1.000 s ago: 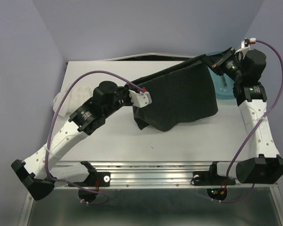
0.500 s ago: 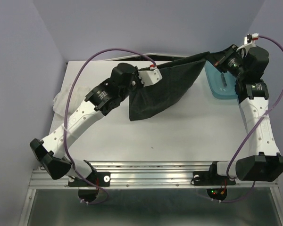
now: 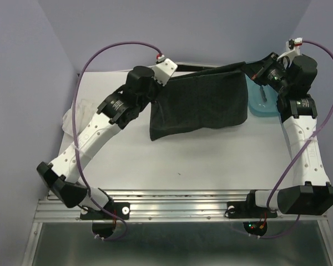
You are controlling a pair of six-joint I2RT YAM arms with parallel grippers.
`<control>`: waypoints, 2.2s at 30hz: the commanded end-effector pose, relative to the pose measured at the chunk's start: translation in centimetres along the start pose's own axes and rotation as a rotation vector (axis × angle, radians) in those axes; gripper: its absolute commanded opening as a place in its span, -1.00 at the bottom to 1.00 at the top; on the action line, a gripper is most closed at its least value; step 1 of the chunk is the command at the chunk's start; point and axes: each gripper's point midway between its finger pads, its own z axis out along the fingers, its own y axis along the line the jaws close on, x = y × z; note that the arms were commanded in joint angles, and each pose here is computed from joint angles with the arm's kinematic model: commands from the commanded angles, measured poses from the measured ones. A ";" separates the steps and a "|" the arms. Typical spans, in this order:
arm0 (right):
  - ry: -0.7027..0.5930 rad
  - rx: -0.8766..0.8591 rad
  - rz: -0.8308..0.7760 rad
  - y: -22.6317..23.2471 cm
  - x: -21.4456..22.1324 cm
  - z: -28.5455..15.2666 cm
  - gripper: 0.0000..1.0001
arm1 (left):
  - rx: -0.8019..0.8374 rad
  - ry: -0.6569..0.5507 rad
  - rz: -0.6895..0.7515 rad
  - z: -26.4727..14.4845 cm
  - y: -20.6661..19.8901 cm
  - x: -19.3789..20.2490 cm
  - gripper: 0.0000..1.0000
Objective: Fold and stack the skirts
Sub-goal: Flatten the skirt out
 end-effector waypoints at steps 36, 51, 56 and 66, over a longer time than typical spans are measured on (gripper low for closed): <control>0.249 0.237 -0.082 -11.7 3.6 7.2 1.00 | 0.160 0.179 -0.119 8.4 4.3 1.4 0.83; 0.723 0.165 -0.257 -17.7 18.9 2.8 0.17 | 0.356 0.269 -0.330 8.2 -3.1 14.2 0.25; 0.667 0.217 -0.344 -19.3 19.1 5.8 0.15 | 0.312 0.235 -0.370 10.6 -2.9 15.0 0.39; 0.609 0.263 -0.408 -21.8 20.9 14.1 0.19 | 0.250 0.332 -0.371 18.1 -2.6 18.0 0.29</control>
